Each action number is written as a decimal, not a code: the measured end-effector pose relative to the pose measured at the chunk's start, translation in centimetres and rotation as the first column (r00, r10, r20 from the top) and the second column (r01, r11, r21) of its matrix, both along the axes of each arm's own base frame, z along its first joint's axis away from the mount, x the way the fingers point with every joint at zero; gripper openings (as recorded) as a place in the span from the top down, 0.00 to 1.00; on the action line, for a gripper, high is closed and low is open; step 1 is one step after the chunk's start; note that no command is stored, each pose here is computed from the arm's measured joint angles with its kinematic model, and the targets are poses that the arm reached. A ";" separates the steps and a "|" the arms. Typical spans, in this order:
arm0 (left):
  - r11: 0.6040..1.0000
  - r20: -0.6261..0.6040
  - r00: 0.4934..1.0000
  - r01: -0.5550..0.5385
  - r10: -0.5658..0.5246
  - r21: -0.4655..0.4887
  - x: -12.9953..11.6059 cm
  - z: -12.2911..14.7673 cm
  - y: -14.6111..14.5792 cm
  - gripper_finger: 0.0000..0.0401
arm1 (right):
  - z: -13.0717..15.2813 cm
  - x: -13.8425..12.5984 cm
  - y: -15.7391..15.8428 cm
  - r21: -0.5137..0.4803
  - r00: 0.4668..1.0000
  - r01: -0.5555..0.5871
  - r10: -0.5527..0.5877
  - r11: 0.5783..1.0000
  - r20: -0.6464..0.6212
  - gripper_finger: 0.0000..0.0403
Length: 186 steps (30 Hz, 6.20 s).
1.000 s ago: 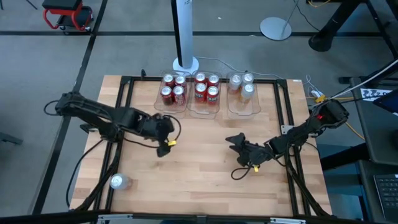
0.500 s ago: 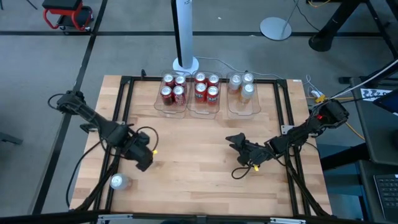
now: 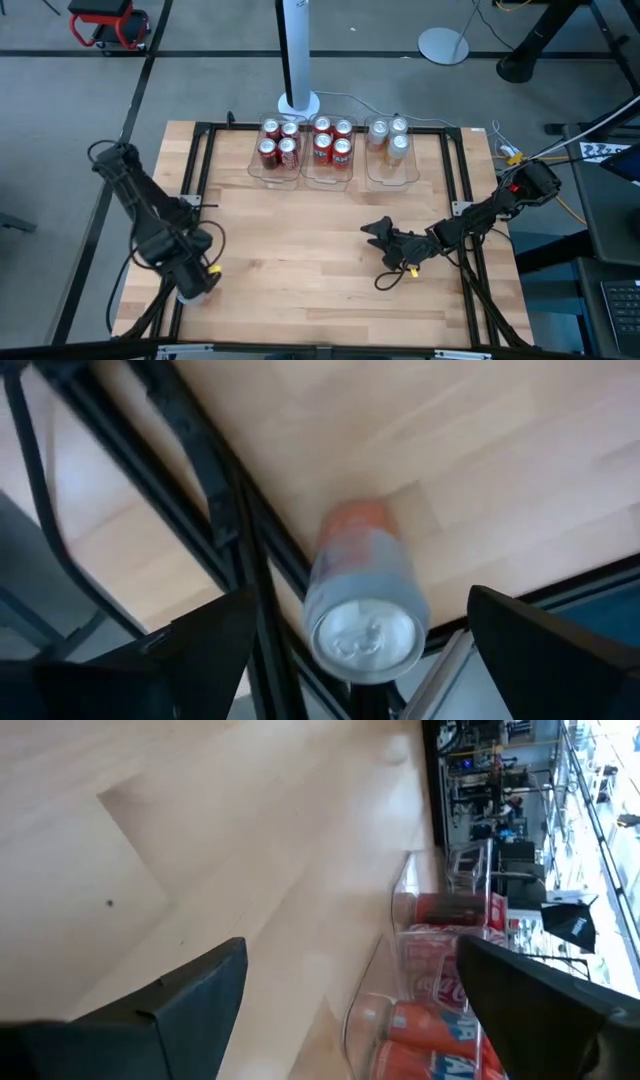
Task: Sort soda cans
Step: Put the white soda can into the right transparent bin
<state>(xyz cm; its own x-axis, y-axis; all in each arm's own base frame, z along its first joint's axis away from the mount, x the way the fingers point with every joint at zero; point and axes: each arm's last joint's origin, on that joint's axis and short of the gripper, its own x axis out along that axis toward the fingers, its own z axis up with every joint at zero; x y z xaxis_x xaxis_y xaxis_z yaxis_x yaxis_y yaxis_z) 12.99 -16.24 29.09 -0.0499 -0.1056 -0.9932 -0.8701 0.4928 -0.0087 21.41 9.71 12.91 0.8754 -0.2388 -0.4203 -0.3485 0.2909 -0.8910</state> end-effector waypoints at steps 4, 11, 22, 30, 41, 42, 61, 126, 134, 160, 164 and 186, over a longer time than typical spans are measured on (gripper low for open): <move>1.000 0.011 1.000 -0.019 0.019 -0.024 -1.0 0.0 -1.2 0.13 | 0.0 0.0 0.0 0.021 1.000 0.003 -0.003 1.000 0.003 0.12; 1.000 0.009 1.000 -0.009 0.009 -0.023 -1.8 -0.4 -2.5 0.13 | 0.1 0.0 0.0 0.025 1.000 0.005 -0.005 1.000 0.011 0.12; 0.998 0.008 0.998 0.055 -0.055 -0.011 -0.9 -2.3 -4.7 0.13 | 0.1 0.1 0.1 0.034 1.000 0.008 -0.008 0.999 0.020 0.12; 0.994 -0.019 0.994 0.106 -0.105 0.022 -0.5 -3.4 -5.4 0.13 | 0.1 0.1 0.1 0.035 1.000 0.008 -0.009 0.999 0.020 0.12; 0.990 -0.067 0.989 0.136 -0.133 0.045 -0.7 -3.7 -5.3 0.13 | 0.1 0.1 0.1 0.036 1.000 0.008 -0.009 0.999 0.022 0.12; 0.990 -0.067 0.989 0.136 -0.133 0.046 -0.7 -3.7 -5.3 0.13 | 0.2 0.1 0.1 0.036 1.000 0.008 -0.009 0.999 0.023 0.12; 0.985 -0.063 0.985 0.163 -0.159 0.058 -1.4 -4.0 -5.6 0.13 | 0.2 0.1 0.1 0.046 1.000 -0.008 0.007 0.999 0.022 0.12; 0.546 0.245 0.601 0.388 -0.760 0.742 29.1 6.4 22.5 0.27 | 0.2 -1.2 2.6 0.207 0.998 -0.048 0.037 0.977 0.057 0.12; 0.408 0.200 0.550 0.285 -0.811 0.867 32.6 5.5 27.4 0.26 | 0.2 -1.2 2.4 0.193 0.997 0.012 -0.027 0.981 0.073 0.12; 0.549 0.289 0.557 0.382 -0.779 0.743 34.3 -4.3 36.2 0.26 | -2.4 -1.0 2.5 0.183 0.997 0.076 -0.079 0.980 0.010 0.12; 0.541 0.283 0.549 0.391 -0.787 0.745 34.8 -5.4 36.5 0.26 | -2.4 -0.9 2.5 0.189 0.997 0.073 -0.077 0.979 0.014 0.12; 0.517 0.255 0.556 0.387 -0.791 0.763 35.2 -7.3 37.7 0.17 | -2.4 -0.9 2.5 0.192 0.997 0.070 -0.074 0.979 0.012 0.12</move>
<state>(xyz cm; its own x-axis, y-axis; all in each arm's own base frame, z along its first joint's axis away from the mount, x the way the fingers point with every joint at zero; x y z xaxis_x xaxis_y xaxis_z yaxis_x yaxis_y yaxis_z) 48.23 21.51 21.76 0.6625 0.3080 -0.6828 -0.2863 0.9465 0.1491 20.47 12.24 10.50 0.8669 -0.2180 -0.4482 -0.3045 0.4802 -0.8226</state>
